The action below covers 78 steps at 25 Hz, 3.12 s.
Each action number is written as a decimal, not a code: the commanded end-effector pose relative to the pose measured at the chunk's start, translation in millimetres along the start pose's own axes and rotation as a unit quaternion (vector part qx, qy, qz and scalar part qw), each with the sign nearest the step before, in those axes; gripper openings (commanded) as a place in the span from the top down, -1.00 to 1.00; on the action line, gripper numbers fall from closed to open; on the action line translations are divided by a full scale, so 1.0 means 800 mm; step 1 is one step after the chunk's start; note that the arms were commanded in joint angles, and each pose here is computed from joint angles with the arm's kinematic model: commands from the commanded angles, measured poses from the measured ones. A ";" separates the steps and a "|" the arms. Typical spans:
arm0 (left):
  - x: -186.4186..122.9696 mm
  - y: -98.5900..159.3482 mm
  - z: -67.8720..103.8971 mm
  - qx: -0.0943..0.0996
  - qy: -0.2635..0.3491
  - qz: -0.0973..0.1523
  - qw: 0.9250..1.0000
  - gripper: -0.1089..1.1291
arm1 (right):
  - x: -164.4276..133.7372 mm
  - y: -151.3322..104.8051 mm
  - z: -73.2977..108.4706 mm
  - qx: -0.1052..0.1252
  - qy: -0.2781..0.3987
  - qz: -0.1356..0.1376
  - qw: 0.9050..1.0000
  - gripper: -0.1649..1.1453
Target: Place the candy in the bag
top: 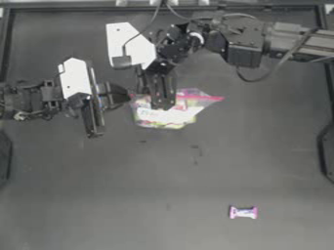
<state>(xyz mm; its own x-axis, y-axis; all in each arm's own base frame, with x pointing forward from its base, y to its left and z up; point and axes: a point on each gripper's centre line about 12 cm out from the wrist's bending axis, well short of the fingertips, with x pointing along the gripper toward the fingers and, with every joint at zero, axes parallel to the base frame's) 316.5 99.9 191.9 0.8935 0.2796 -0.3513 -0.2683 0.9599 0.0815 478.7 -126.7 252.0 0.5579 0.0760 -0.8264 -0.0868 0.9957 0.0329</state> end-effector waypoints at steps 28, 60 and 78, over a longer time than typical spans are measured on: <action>-0.018 0.001 0.026 0.013 -0.038 0.000 0.999 0.77 | -0.035 -0.003 -0.042 0.028 0.008 -0.031 0.999 0.66; -0.019 0.001 0.023 0.013 -0.036 0.000 0.999 0.77 | -0.046 -0.026 -0.117 0.083 0.047 -0.055 0.994 0.66; -0.018 0.001 0.021 0.013 -0.033 -0.001 0.999 0.77 | -0.076 -0.016 -0.157 0.109 0.057 -0.083 0.989 0.66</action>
<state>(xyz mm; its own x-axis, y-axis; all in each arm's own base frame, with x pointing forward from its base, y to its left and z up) 312.3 97.0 194.9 0.8992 0.2718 -0.3428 -0.2514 0.9623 0.1036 351.4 -142.7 219.1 0.4342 -0.0543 -0.8992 0.1607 0.9868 0.0181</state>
